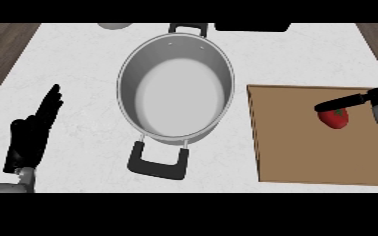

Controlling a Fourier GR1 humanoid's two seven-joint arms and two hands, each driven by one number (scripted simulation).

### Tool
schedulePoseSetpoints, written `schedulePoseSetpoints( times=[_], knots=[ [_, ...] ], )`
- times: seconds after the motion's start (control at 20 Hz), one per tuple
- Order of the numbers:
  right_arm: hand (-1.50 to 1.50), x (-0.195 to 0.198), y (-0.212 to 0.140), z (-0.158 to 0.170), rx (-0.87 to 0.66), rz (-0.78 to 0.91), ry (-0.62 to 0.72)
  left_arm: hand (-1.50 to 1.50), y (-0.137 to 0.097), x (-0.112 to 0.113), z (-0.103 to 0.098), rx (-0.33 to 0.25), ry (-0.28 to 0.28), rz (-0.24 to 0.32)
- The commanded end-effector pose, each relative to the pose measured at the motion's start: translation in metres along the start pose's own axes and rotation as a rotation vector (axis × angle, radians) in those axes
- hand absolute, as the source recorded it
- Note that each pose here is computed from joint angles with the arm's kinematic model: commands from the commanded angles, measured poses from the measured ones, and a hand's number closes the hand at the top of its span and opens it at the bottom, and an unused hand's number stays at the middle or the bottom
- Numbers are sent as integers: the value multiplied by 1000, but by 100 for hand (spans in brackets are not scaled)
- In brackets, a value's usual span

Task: Pick the tomato from the tray and place it in the pot

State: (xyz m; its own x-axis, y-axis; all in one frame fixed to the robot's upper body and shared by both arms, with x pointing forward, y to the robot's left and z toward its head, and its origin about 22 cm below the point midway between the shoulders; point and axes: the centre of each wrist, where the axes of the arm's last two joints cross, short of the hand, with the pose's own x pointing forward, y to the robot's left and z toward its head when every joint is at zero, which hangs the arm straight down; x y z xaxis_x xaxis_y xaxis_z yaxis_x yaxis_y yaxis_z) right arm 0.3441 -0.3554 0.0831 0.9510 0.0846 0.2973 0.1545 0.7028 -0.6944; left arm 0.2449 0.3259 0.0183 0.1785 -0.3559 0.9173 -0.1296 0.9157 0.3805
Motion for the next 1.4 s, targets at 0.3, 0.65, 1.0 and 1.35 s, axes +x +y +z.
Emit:
schedulePoseSetpoints(
  times=[0.3, 0.65, 1.0, 1.35],
  knots=[
    [-150, -1, 28, -14, 10, 59, 177, 0, 0, -18, 13, 13, 25, -15],
    [150, -1, 54, -16, 82, 123, 149, 0, 1, -15, 0, 7, 32, 2],
    [150, 8, 28, -30, 16, 132, 93, 0, -2, 2, 3, 14, 3, 22],
    [150, 9, 96, 26, 90, 297, -179, 0, 15, 1, 7, 11, 22, 10]
  ],
)
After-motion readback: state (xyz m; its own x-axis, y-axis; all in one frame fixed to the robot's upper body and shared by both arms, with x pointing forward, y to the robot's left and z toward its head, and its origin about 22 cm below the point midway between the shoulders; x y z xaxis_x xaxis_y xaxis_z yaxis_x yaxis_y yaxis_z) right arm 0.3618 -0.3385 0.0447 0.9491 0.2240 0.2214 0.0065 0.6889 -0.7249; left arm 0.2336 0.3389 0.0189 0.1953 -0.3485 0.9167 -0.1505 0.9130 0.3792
